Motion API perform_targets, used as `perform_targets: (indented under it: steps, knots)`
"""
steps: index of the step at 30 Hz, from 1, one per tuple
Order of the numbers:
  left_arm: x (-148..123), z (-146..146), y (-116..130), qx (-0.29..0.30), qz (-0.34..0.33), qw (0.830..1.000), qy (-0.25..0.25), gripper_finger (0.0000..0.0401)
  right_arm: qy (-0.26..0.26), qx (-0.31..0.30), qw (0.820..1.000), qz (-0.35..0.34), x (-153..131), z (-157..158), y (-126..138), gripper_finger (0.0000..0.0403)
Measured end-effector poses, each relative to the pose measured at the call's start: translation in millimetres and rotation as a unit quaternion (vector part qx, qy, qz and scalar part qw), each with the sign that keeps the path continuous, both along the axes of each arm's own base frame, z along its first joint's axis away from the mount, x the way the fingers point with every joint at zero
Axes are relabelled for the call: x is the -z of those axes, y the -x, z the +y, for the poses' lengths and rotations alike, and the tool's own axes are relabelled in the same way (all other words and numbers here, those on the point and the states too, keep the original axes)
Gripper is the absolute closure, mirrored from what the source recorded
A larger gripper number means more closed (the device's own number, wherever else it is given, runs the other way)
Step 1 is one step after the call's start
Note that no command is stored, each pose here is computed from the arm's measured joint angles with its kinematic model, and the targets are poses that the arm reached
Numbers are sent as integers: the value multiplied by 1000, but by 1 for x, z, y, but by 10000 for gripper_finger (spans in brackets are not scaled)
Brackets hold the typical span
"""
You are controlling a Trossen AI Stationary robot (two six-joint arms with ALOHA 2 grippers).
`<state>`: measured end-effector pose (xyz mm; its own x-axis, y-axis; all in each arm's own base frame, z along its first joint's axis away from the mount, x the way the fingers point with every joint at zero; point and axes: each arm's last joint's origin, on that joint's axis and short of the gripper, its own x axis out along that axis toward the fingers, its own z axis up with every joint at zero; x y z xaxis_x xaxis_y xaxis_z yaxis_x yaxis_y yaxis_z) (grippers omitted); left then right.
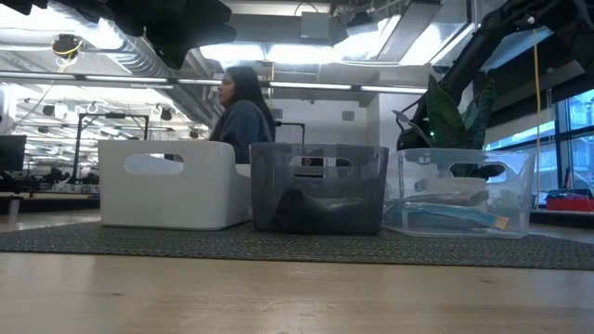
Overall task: Pick and place Granola Bars by type
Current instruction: Put the yellow granola bar into the transparent bin
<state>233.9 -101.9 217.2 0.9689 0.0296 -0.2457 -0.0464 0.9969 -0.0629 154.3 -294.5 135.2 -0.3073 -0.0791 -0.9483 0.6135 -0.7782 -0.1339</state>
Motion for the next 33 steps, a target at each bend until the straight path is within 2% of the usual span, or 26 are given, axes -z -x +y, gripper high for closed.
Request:
perform_targets:
  steps: [20, 33]
  knots:
    - [0, 0, 0, 0, 0, 1000, 0, 273, 10, 0, 1000, -6, 0, -2, -1, 187]
    - [1, 0, 0, 0, 5, 1000, -2, 273, -2, 3, 999, -40, 0, -2, -3, 187]
